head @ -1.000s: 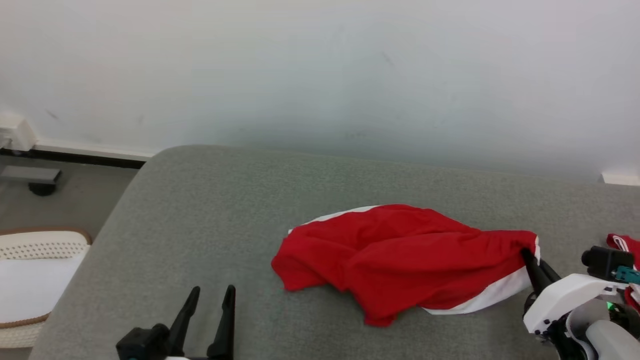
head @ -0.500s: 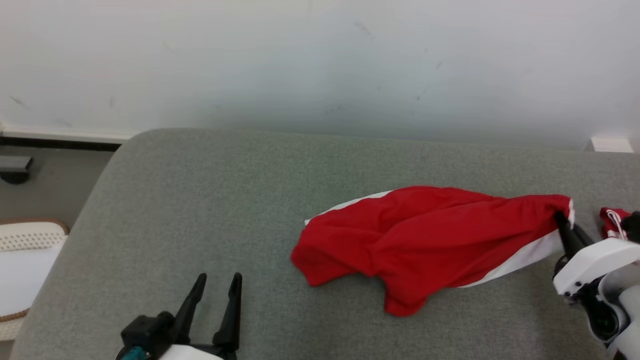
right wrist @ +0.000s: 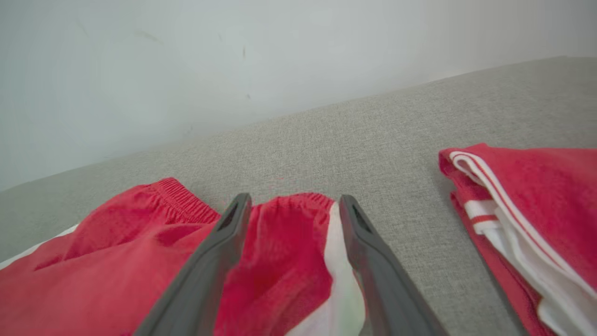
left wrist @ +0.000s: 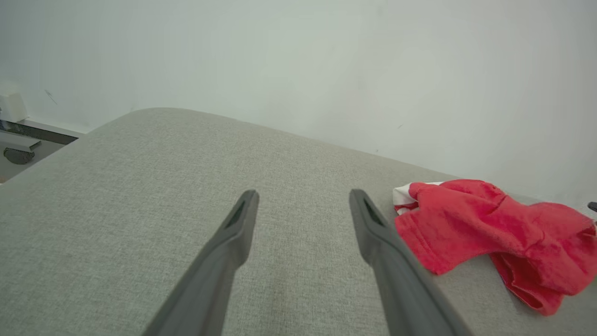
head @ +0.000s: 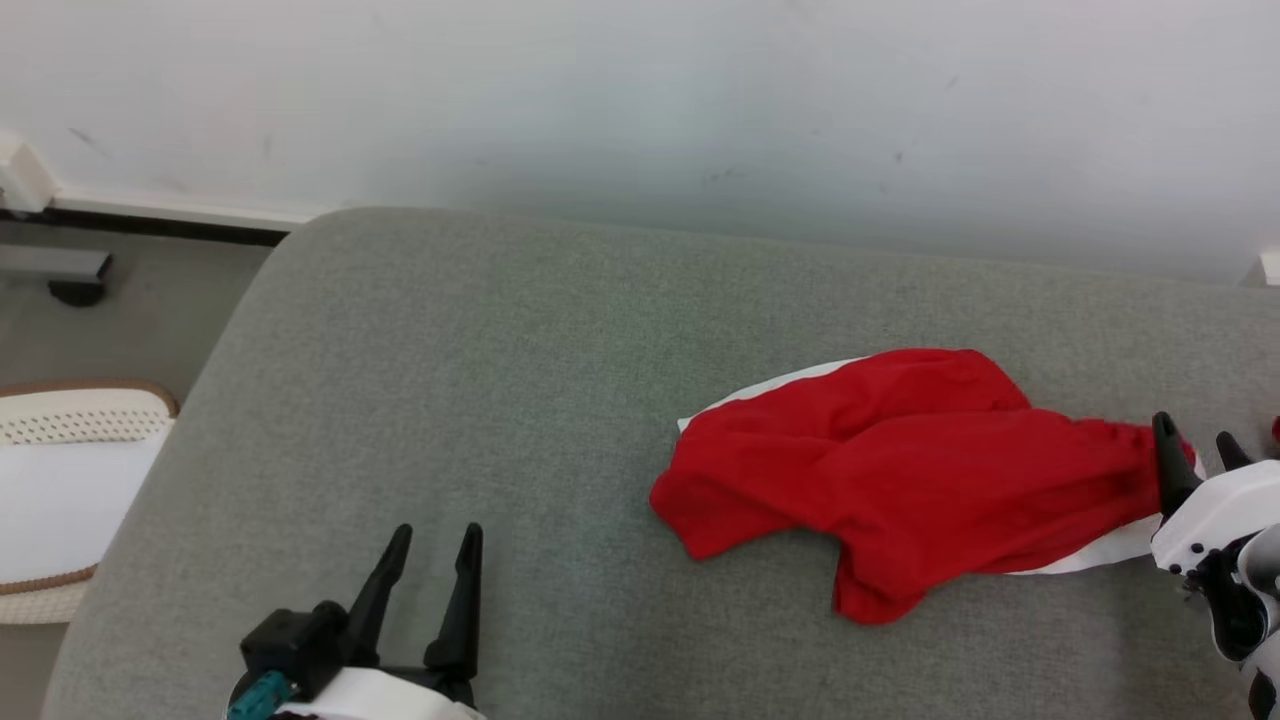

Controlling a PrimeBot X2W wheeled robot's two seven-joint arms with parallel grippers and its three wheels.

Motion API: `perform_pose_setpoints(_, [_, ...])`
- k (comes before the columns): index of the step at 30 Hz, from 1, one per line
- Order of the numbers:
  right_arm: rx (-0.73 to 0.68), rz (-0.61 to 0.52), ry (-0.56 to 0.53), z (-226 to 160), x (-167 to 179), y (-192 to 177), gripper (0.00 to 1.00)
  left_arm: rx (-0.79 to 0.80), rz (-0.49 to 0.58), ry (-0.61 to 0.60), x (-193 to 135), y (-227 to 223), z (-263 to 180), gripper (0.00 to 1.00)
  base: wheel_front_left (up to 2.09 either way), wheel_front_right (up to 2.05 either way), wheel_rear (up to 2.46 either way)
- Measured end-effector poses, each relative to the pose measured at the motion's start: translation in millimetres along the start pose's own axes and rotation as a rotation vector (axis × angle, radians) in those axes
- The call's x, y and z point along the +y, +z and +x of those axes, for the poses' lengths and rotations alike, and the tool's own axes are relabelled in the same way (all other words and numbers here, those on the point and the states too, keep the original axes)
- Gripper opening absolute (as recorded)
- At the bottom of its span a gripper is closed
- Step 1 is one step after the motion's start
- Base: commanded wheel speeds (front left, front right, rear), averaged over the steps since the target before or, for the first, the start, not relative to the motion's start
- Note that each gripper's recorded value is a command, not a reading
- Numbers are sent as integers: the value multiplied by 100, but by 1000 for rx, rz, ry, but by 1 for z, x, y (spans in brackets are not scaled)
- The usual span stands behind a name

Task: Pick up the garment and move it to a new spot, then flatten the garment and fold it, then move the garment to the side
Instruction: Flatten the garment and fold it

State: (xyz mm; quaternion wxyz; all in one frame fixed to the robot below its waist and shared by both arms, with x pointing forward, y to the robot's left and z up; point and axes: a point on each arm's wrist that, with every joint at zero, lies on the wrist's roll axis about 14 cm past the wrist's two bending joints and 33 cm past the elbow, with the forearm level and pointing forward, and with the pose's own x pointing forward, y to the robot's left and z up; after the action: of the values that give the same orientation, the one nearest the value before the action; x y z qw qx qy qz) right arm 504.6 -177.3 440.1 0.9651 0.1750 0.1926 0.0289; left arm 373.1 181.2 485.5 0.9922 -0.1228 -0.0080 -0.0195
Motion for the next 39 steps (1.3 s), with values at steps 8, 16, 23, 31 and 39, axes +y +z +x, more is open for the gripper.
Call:
perform_pose_setpoints(8, [-171, -50, 61, -30, 19, 36, 100, -34, 3, -80, -27, 10, -4, 100, 0, 0, 0])
perform_pose_setpoints(16, [-338, -90, 173, -75, 37, 62, 100, -53, 4, -174, -58, 16, 3, 100, 0, 0, 0])
perform_pose_setpoints(23, [-452, -123, 156, -123, 21, 56, 100, -50, -3, -245, -84, 15, 10, 100, 0, 0, 0])
perform_pose_setpoints(31, [-487, -61, 92, -160, 10, 24, 100, -15, -9, -325, -111, 3, 13, 100, 0, 0, 0])
perform_pose_setpoints(39, [-502, -42, 63, -172, 6, 18, 100, 51, -11, -418, -143, -18, 11, 100, 0, 0, 0])
